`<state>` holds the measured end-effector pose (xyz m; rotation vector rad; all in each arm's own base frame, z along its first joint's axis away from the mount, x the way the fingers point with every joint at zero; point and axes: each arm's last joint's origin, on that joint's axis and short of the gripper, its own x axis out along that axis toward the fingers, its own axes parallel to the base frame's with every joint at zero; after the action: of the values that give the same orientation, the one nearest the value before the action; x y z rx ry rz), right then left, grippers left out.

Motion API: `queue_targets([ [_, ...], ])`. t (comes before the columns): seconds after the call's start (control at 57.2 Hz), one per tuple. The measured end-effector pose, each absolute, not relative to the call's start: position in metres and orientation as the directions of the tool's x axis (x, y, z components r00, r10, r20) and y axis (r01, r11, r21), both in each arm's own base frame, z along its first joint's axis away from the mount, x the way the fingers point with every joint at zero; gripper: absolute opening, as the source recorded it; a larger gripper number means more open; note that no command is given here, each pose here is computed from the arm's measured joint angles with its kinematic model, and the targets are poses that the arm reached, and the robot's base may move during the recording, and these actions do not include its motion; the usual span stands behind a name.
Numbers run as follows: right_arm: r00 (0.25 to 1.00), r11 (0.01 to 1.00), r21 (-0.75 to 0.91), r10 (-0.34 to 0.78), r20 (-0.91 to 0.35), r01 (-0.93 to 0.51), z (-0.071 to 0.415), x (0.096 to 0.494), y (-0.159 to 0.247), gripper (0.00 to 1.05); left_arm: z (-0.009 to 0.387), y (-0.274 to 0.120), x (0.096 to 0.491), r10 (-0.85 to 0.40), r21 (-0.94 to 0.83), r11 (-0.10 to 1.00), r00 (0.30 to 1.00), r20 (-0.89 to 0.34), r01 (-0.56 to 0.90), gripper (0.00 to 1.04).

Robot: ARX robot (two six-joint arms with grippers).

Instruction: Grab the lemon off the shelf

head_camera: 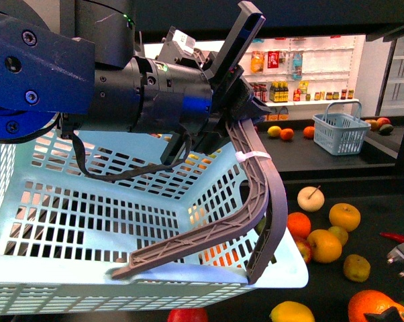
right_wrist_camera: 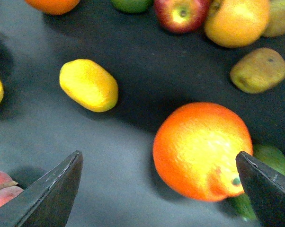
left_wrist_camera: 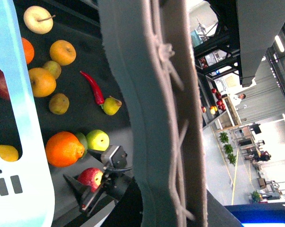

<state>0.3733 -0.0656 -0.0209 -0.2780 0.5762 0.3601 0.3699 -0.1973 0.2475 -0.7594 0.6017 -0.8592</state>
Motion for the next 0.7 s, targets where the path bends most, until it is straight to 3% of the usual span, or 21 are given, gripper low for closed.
queue_targets([
  [0.157,0.761,0.826,-0.214,0.337,-0.554,-0.522,-0.037,0.394,-0.047,0.97,0.248,-0.197,0.37,-0.837,-0.789,0.429,0.523,-0.164,0.44,0.08],
  [0.332,0.693,0.744,-0.189,0.456,-0.558,-0.641,-0.048,0.418,-0.021,0.97,0.248,-0.197,0.37,-0.837,-0.788,0.43,0.523,-0.164,0.44,0.08],
  [0.7,0.638,0.699,-0.177,0.48,-0.601,-0.693,-0.079,0.457,0.0,0.97,0.248,-0.197,0.37,-0.837,-0.789,0.429,0.522,-0.164,0.44,0.08],
])
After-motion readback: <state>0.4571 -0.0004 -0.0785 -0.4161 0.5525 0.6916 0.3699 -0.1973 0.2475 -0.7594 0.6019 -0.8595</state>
